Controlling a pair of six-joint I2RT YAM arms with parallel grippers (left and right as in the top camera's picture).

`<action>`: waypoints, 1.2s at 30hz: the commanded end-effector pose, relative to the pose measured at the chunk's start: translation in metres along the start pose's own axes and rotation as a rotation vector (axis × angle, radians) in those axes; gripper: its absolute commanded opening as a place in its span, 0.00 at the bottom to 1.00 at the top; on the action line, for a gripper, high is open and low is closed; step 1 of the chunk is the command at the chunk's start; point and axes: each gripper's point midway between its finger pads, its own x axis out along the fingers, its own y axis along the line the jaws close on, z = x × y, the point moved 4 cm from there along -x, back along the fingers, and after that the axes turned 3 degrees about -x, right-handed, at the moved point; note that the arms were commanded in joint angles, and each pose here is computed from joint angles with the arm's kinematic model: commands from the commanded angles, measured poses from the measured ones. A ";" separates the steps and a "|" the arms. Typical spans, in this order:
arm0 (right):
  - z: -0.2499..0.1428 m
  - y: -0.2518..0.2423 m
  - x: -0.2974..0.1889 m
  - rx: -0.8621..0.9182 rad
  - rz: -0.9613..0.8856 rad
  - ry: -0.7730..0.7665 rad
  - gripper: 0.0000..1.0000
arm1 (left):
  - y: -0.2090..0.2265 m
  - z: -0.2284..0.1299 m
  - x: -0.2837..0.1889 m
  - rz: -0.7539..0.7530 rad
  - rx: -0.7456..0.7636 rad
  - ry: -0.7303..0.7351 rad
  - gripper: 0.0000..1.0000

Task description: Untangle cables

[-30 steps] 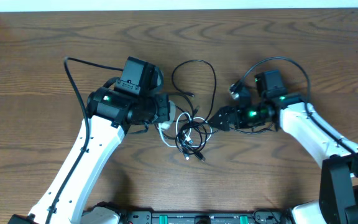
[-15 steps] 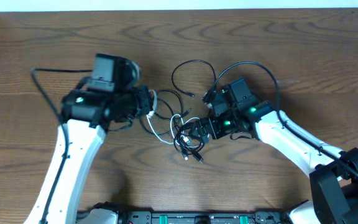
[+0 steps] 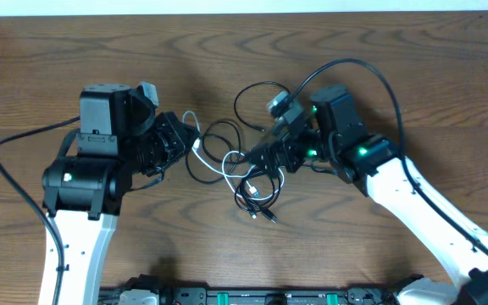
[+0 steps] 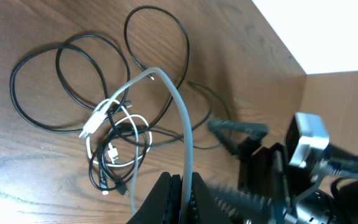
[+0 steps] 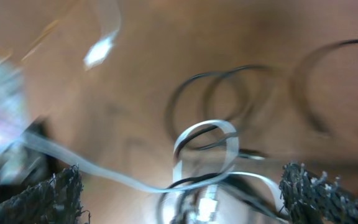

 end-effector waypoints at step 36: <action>-0.056 0.053 0.074 -0.301 -0.133 0.209 0.96 | -0.074 -0.019 -0.029 -0.411 -0.315 0.295 0.08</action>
